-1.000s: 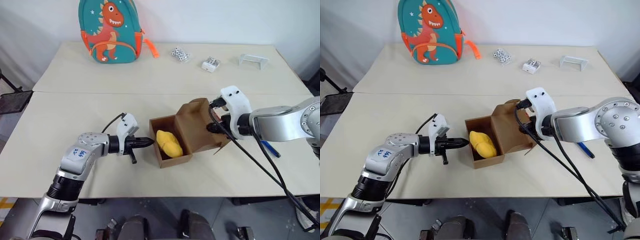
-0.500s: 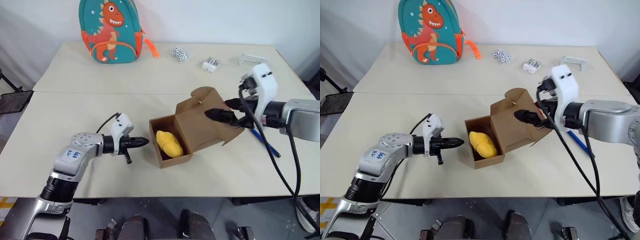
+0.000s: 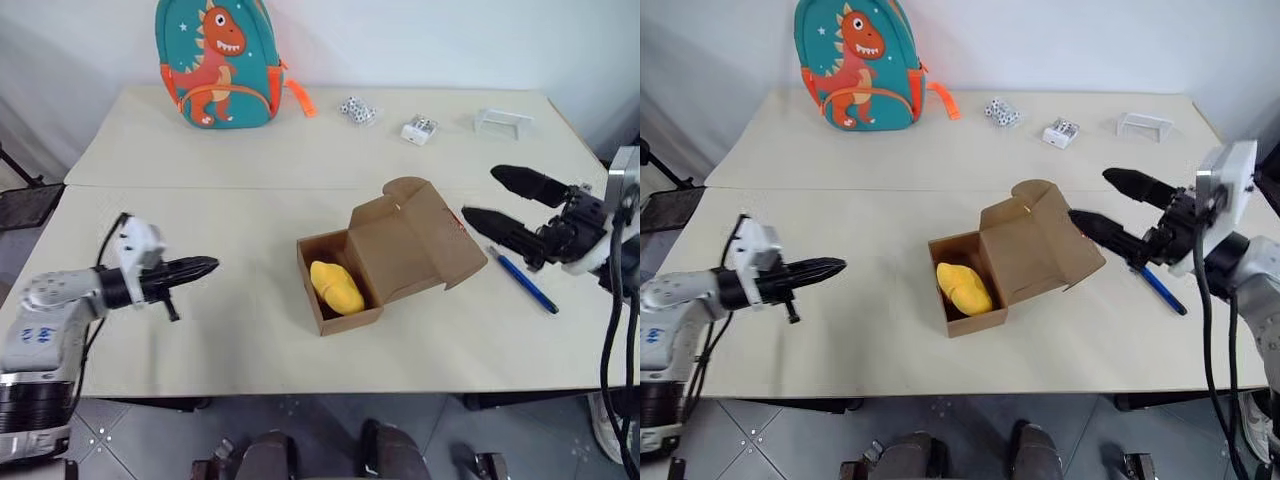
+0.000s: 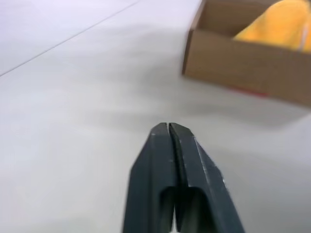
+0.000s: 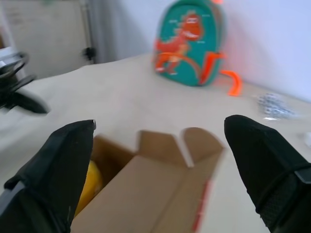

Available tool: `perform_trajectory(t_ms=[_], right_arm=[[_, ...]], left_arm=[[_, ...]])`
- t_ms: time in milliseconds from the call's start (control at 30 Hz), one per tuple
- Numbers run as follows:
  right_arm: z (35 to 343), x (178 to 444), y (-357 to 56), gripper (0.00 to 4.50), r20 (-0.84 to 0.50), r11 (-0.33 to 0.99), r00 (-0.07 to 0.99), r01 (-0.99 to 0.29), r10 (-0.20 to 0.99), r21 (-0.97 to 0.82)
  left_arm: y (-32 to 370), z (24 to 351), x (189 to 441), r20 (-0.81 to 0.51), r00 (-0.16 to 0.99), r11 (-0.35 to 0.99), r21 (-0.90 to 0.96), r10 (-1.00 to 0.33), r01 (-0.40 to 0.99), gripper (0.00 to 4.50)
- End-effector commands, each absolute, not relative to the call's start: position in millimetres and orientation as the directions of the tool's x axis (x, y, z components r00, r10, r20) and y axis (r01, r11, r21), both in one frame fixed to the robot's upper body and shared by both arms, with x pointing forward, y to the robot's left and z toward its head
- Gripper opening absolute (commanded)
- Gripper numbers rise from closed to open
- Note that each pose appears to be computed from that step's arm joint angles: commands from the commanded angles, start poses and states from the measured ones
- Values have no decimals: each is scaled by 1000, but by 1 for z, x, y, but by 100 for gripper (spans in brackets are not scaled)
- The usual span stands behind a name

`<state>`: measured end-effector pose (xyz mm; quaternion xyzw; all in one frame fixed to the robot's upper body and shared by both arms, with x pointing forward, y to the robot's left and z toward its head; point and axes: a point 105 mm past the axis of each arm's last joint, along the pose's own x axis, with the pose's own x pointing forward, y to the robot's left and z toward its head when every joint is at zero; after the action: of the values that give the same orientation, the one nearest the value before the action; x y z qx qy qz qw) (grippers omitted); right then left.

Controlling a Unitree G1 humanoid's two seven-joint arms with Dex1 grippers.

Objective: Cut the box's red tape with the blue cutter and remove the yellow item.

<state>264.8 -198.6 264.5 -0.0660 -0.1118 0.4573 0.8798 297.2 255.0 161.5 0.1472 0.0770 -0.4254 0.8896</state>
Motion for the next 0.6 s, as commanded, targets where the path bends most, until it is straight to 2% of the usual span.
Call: perform_trajectory(t_ms=[33,167,367,400,600], right_arm=[[256,232,-195,450,41,404,428,-814,903,-417],[238,213,-206,450,4,397,428,-835,904,-382],[228,198,-198,450,14,361,384,-855,923,-373],[226,195,-195,450,15,345,367,-860,930,-375],[229,195,-194,450,77,372,377,-823,923,-428]], left_arm=[[283,174,279,-264,621,579,226,-738,784,137],[286,184,268,-346,542,509,187,-766,840,258],[219,197,273,-374,320,270,180,-870,946,431],[207,200,276,-370,300,235,212,-879,949,446],[136,219,300,-452,222,89,297,-864,951,446]])
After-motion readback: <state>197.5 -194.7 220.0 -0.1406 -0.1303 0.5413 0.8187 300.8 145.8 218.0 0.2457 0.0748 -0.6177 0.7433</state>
